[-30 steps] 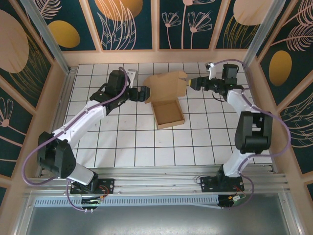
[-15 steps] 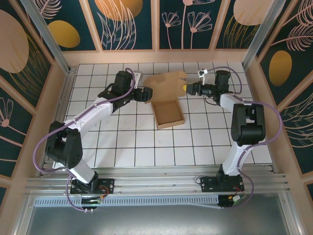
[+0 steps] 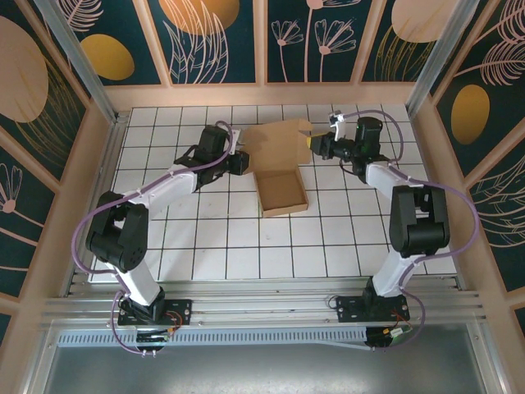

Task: Fold the paper box

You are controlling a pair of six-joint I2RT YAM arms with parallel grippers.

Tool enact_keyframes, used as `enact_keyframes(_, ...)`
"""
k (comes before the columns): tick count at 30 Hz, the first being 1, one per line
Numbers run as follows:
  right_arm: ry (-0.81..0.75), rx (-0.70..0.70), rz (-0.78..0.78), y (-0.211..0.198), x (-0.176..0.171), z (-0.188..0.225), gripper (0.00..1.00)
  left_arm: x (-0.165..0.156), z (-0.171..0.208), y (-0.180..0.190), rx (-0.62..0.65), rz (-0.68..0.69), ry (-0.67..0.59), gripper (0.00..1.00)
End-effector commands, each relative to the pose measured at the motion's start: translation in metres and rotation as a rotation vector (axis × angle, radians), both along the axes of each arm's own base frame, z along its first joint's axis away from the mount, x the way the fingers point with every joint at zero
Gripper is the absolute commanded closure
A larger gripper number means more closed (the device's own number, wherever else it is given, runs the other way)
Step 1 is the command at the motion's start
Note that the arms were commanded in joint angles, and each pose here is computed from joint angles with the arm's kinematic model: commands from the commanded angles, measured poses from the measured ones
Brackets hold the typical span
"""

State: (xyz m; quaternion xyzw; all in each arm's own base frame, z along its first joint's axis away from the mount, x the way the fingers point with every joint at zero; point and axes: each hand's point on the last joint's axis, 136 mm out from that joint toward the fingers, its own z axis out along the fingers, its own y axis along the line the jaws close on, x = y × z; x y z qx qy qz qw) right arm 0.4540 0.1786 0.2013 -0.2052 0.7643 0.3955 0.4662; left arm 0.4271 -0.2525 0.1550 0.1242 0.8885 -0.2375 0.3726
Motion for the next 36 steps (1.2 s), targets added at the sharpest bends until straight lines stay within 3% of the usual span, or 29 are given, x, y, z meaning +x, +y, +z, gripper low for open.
enact_keyframes(1, -0.066, -0.012, -0.066, 0.004, -0.006, 0.015, 0.84, -0.002, 0.029, -0.006, -0.082, -0.009, -0.044, 0.82)
enact_keyframes(8, -0.11, -0.034, -0.106, 0.018, -0.021, 0.024, 0.87, 0.007, 0.035, 0.002, -0.031, 0.03, -0.081, 0.86)
enact_keyframes(14, -0.22, -0.008, -0.232, 0.02, -0.016, 0.046, 0.9, 0.04, 0.044, 0.015, 0.054, 0.131, -0.191, 0.93)
enact_keyframes(22, -0.309, 0.081, -0.287, 0.038, -0.003, 0.06, 0.92, 0.066, 0.07, 0.017, -0.035, 0.234, -0.346, 0.92)
enact_keyframes(25, -0.275, 0.086, -0.291, 0.042, 0.005, 0.044, 0.92, 0.071, 0.066, 0.018, -0.037, 0.248, -0.374, 0.92)
enact_keyframes(31, -0.169, 0.06, -0.373, 0.046, 0.015, -0.005, 0.95, 0.07, 0.029, 0.011, -0.044, 0.233, -0.293, 0.91)
enact_keyframes(36, 0.034, 0.023, -0.438, 0.055, 0.028, -0.044, 0.98, 0.063, 0.009, 0.013, -0.05, 0.235, -0.247, 0.91)
